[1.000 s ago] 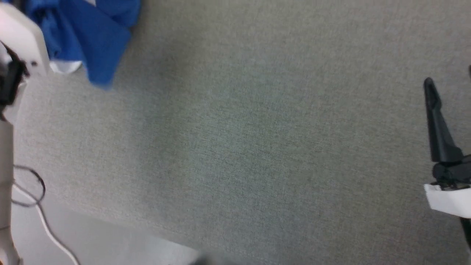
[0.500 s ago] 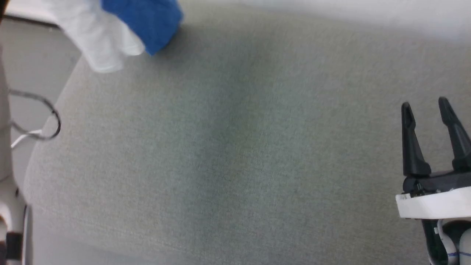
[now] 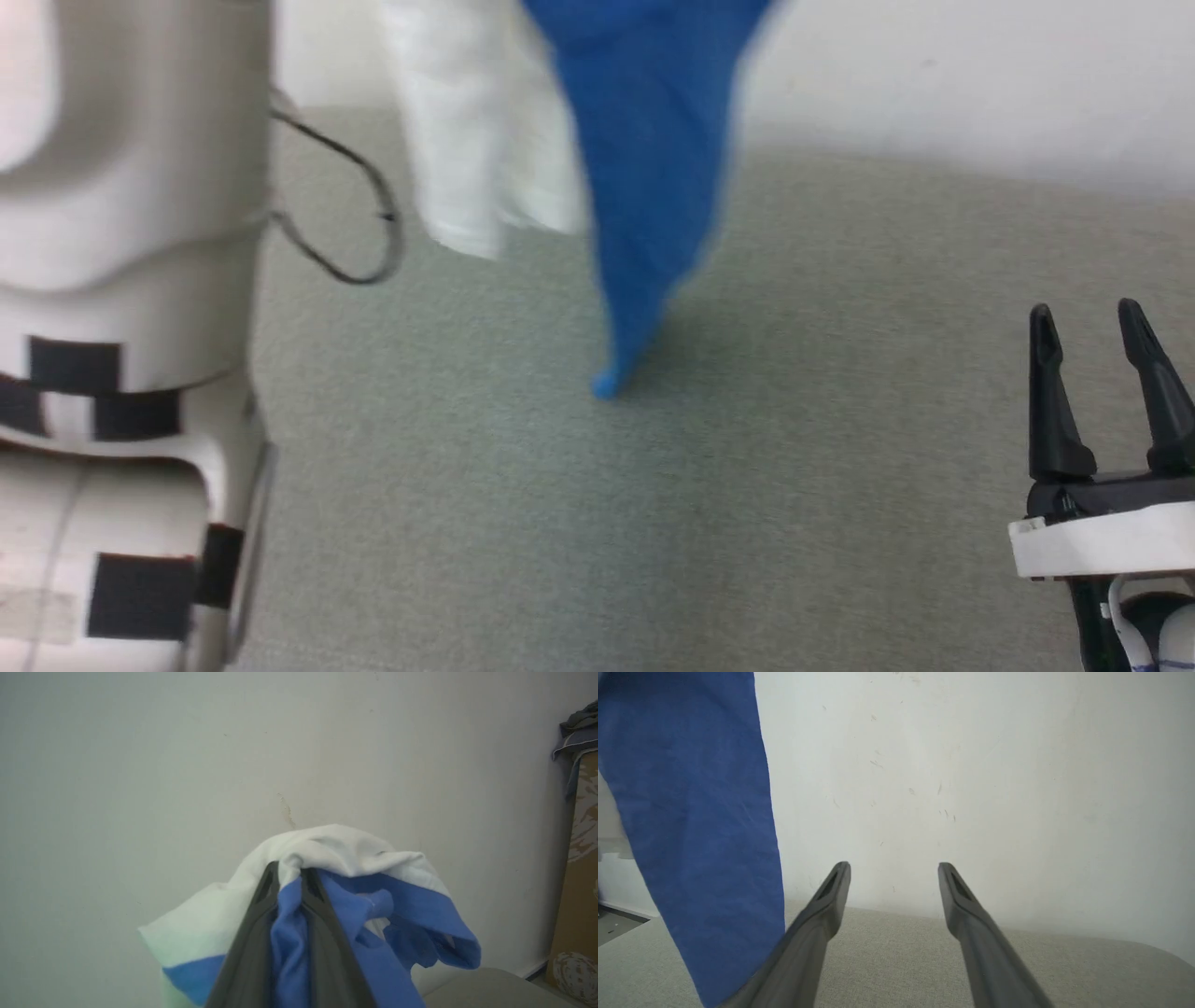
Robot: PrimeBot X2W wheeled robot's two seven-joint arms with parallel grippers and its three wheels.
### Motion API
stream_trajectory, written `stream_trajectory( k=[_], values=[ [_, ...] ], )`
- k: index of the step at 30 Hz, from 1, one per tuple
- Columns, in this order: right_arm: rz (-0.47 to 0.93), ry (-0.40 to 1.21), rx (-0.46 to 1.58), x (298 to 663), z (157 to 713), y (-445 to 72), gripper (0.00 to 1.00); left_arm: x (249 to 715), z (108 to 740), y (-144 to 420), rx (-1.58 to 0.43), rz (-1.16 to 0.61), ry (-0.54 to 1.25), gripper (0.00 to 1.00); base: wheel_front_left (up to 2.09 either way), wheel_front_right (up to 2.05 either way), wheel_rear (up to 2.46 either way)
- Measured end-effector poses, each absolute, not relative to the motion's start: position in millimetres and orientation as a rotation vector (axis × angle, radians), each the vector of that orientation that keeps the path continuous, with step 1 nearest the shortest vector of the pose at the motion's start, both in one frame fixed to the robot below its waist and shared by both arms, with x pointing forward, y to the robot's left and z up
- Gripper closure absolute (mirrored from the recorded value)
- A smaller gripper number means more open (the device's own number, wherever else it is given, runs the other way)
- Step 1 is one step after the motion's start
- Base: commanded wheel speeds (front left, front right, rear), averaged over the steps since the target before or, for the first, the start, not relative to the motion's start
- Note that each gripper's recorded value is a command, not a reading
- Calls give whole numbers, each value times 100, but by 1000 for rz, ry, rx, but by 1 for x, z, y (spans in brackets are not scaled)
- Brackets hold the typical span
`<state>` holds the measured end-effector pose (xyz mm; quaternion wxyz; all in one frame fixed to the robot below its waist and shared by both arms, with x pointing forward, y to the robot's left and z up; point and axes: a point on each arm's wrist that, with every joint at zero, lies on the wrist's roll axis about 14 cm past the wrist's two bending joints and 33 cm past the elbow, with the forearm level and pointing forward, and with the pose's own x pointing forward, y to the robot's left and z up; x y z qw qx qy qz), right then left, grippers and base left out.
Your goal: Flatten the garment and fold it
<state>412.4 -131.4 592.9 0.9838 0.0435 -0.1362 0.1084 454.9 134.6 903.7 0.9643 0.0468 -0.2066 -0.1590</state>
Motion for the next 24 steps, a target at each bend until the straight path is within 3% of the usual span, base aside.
stream_trajectory(
  k=[6, 10, 17, 24],
  values=[
    [133, -293, 75, 402, 599, -162, 0, 460, 883, 81, 65, -467, -369, 100, 0, 0, 0],
    [95, -293, 68, 397, 599, -175, 0, 472, 827, 45, -3, -569, -264, 100, 0, 0, 0],
    [52, -268, 62, 390, 592, -190, 0, 468, 658, -10, -66, -665, 42, 100, 0, 0, 0],
    [31, -221, 62, 395, 577, -197, 0, 433, 498, -27, -110, -629, 368, 100, 0, 0, 0]
  ],
)
